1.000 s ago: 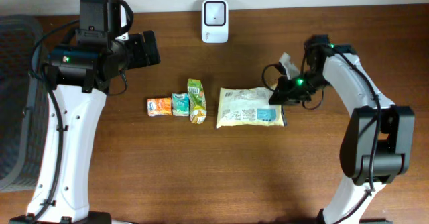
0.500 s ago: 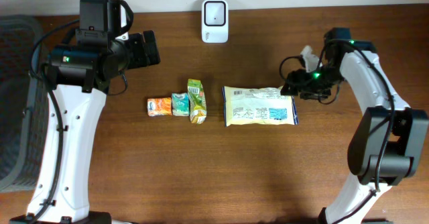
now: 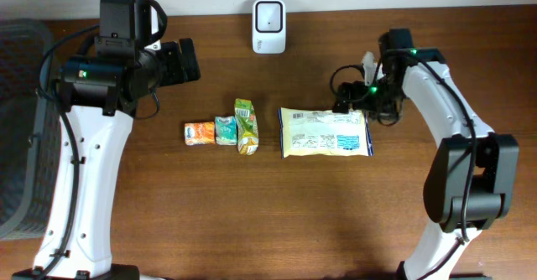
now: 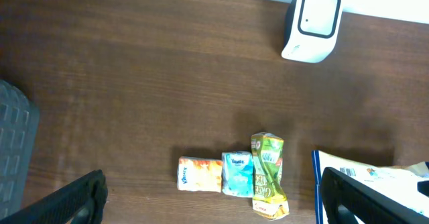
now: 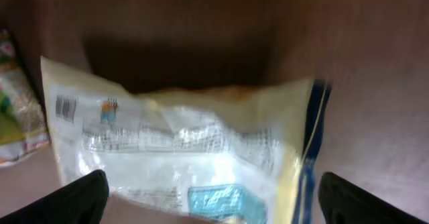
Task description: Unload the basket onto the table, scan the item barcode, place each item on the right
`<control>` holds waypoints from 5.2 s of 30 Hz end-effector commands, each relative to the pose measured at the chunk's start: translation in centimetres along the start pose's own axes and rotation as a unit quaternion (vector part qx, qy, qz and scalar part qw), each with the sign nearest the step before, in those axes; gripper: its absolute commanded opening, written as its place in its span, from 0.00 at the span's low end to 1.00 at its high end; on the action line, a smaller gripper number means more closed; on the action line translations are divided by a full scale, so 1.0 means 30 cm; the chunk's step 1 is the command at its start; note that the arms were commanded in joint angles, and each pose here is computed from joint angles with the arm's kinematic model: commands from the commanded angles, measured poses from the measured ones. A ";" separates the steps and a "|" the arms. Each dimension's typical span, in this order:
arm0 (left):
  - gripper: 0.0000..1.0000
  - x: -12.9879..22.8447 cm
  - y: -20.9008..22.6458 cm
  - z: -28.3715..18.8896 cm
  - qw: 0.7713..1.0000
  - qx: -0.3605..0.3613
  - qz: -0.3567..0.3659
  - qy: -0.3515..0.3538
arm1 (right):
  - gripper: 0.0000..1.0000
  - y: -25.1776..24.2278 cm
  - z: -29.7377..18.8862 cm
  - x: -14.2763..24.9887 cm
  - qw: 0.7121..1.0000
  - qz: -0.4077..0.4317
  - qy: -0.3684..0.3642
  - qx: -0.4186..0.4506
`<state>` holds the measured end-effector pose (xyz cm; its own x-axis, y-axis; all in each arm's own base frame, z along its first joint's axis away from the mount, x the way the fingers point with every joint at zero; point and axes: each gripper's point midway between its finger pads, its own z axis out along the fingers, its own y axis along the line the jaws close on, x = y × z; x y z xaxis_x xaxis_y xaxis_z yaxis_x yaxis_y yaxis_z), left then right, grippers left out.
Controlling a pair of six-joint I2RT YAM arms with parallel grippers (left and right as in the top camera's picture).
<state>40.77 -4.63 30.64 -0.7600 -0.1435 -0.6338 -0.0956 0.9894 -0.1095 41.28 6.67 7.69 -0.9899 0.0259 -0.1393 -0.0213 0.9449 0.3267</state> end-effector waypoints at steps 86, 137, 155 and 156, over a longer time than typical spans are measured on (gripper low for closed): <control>0.99 -0.009 0.005 -0.021 1.000 -0.002 0.007 -0.008 | 0.04 0.393 -0.759 -0.155 0.893 -0.203 -0.362 0.177; 0.99 -0.009 0.005 -0.021 1.000 -0.002 0.007 -0.008 | 0.04 0.672 -0.210 -0.683 0.495 -0.551 -0.349 0.575; 0.99 -0.009 0.005 -0.021 1.000 -0.002 0.007 -0.008 | 0.04 0.666 -0.360 -0.680 0.513 -0.507 -0.381 0.579; 0.99 -0.009 0.005 -0.021 1.000 -0.002 0.007 -0.008 | 0.04 0.666 -0.401 -0.678 0.518 -0.496 -0.390 0.578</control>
<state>40.77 -4.63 30.64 -0.7600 -0.1435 -0.6338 -0.0956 0.9894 -0.1095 60.09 23.03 21.56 -0.1745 -0.9838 -0.0415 -0.0375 0.0487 -0.9981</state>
